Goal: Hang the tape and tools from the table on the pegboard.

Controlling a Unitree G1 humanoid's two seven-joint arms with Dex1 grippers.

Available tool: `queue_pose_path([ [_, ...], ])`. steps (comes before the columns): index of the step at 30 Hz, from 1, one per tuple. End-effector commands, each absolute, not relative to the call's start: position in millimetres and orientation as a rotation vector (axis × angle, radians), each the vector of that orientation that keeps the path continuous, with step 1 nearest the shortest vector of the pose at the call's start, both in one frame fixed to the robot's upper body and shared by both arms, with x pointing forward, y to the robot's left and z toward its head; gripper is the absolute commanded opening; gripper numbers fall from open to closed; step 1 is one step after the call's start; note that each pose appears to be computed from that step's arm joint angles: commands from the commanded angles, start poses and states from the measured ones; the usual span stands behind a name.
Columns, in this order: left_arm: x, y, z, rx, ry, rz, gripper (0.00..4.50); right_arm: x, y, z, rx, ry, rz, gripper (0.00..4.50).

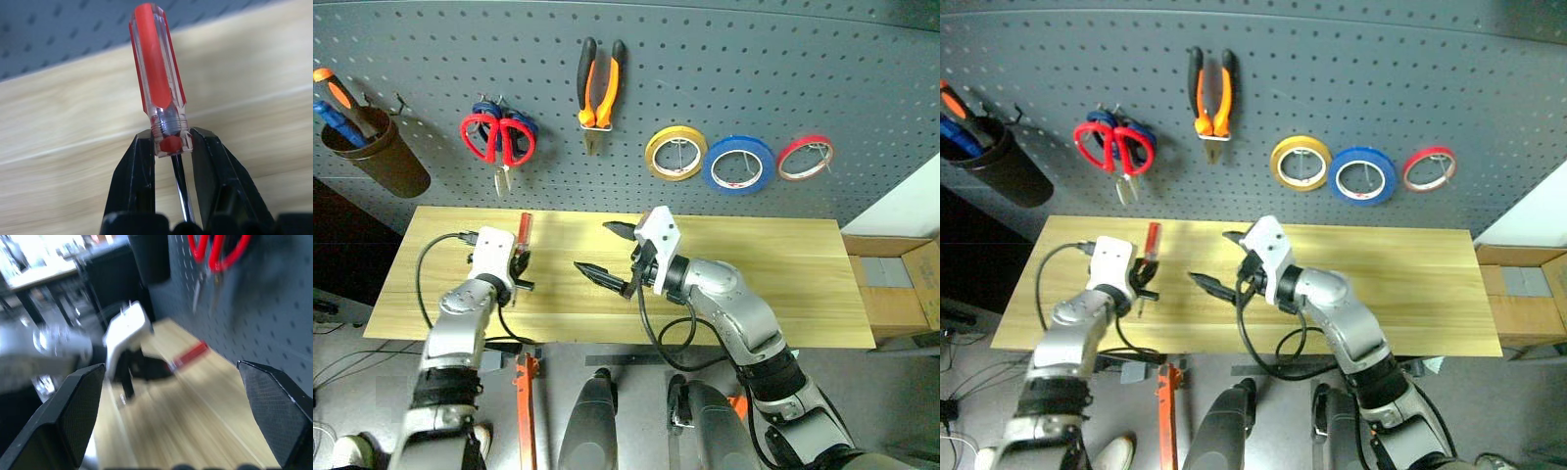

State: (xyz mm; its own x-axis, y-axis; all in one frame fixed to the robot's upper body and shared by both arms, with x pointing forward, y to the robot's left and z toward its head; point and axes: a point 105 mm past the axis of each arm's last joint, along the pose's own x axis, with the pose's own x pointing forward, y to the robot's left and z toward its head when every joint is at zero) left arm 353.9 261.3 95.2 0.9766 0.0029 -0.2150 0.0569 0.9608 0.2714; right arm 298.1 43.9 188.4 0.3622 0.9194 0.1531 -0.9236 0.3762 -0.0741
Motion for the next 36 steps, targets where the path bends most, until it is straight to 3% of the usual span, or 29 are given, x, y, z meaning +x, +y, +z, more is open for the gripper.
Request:
queue_pose_path([
  [1,336.4,260.9,146.2,0.353,0.042,0.098,0.72,287.0,45.0,214.6,0.115,-0.277,1.225,4.5],
  [10,308.1,282.9,262.8,0.546,-0.427,0.457,0.72,280.9,58.4,234.3,0.208,-0.348,1.303,4.5],
  [16,321.7,294.6,327.4,0.592,-0.626,0.496,0.72,284.6,63.3,247.6,0.231,-0.4,1.295,4.5],
  [22,355.3,303.3,363.5,0.558,-0.698,0.463,0.72,287.8,65.0,252.0,0.215,-0.426,1.27,4.5],
  [28,371.5,315.4,395.2,0.525,-0.773,0.495,0.72,286.4,68.0,255.4,0.189,-0.448,1.258,4.5],
  [36,381.3,338.0,389.0,0.473,-0.731,0.532,0.72,287.7,65.2,251.0,0.178,-0.432,1.241,4.5],
])
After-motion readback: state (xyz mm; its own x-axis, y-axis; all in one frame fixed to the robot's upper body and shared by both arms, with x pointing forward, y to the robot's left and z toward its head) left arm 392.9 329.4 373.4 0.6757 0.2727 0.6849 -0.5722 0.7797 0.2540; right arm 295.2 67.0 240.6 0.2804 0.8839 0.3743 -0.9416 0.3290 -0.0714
